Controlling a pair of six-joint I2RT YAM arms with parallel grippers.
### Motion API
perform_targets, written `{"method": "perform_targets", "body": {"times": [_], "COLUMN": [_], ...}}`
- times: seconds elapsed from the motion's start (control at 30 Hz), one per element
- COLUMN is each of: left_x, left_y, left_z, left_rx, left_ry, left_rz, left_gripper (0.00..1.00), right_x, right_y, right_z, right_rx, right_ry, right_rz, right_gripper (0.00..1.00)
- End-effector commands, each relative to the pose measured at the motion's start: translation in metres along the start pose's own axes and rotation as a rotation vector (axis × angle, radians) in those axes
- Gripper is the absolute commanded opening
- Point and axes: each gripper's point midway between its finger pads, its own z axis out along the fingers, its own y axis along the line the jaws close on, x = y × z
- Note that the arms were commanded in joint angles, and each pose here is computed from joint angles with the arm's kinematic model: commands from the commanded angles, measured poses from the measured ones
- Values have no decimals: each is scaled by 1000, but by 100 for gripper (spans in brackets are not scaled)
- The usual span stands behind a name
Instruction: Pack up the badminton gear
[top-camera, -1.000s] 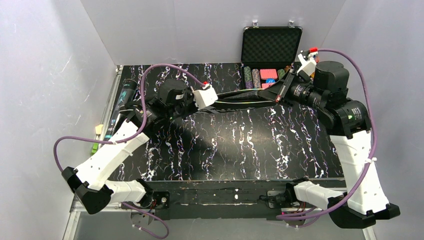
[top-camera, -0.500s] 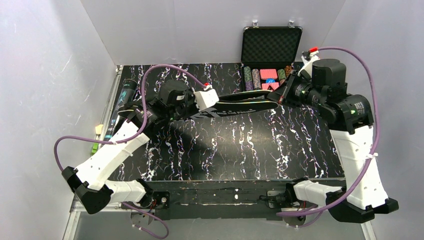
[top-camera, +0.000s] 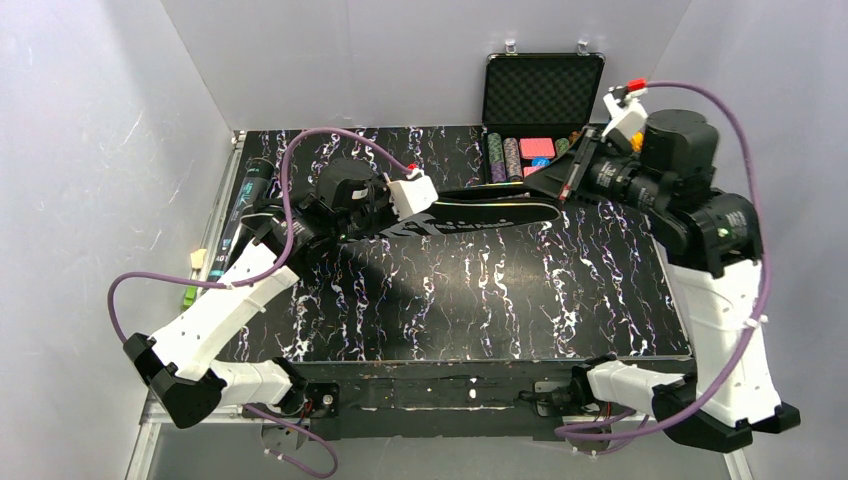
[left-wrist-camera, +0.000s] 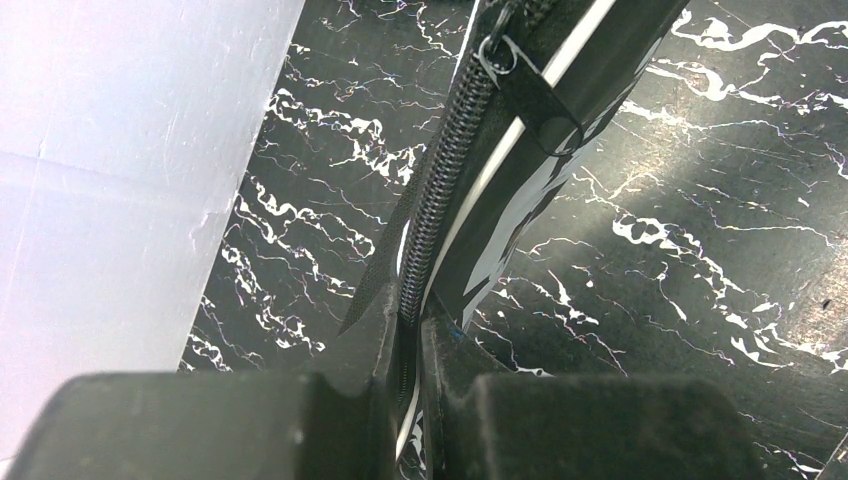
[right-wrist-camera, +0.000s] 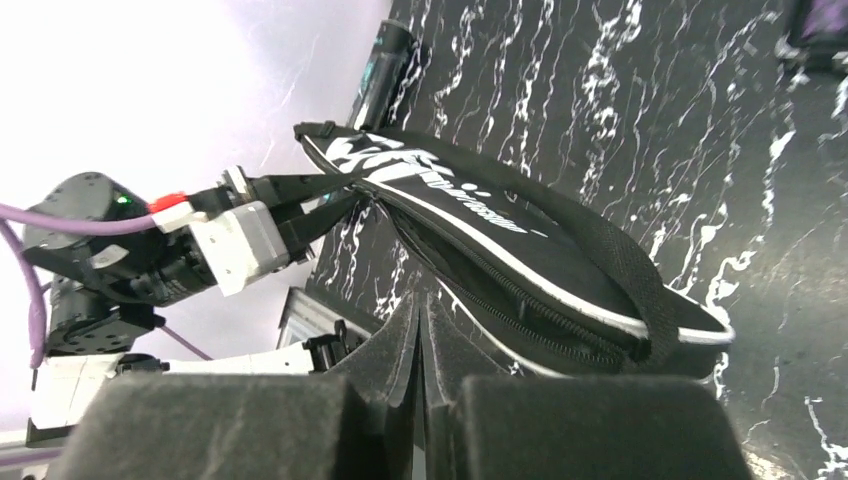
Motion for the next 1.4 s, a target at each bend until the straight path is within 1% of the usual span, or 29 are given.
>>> {"method": "perform_targets", "body": {"times": [0.0, 0.13, 0.23, 0.3, 0.33, 0.4, 0.43, 0.5, 0.63, 0.67, 0.73, 0.77, 0.9, 0.97, 1.03, 1.17, 1.3, 1.37], "left_x": [-45, -46, -46, -45, -44, -42, -41, -37, -30, -28, -28, -28, -28, -32, -40, -47, -58, -67], "left_y": [28, 29, 28, 28, 27, 25, 24, 20, 20, 22, 25, 26, 33, 30, 25, 11, -7, -16], "left_z": [-26, -26, -26, -25, -24, -20, -17, -9, 1, 2, 4, 4, 11, 14, 12, 8, -2, -7], "left_rx": [-97, -99, -97, -96, -93, -86, -82, -76, -100, -114, -134, -140, -169, -141, -106, -24, 88, 150], "left_ry": [-164, -167, -166, -164, -161, -154, -149, -134, -106, -101, -97, -96, -71, -73, -102, -126, -168, -198], "left_rz": [0, -4, -6, -10, -13, -27, -37, -62, -138, -154, -180, -190, -232, -238, -244, -233, -230, -230], "left_gripper": [0, 0, 0, 0, 0, 0, 0, 0, 0, 0, 0, 0, 0, 0, 0, 0, 0, 0], "right_x": [17, 28, 21, 9, 1, -13, -18, -19, 2, 5, 25, 39, 64, 75, 79, 67, 53, 47], "right_y": [-6, -30, -42, -40, -32, -7, 7, 31, 53, 58, 54, 43, 39, 38, 33, 15, -9, -18], "right_z": [24, 26, 20, 12, 7, -3, -6, -10, -6, -4, 6, 16, 29, 44, 61, 88, 109, 115], "right_rx": [-32, 75, 152, 174, 152, 57, 1, -112, -293, -354, -415, -401, -413, -392, -364, -291, -192, -173], "right_ry": [80, 111, 72, 20, -11, -61, -74, -65, 23, 19, 45, 68, 80, 105, 104, 14, -67, -99], "right_rz": [41, 37, 13, -9, -24, -46, -53, -48, 17, 29, 88, 120, 96, 73, 66, 39, 8, 15], "right_gripper": [6, 6, 5, 7, 11, 26, 35, 45, 53, 54, 59, 60, 63, 63, 63, 63, 61, 59]}}
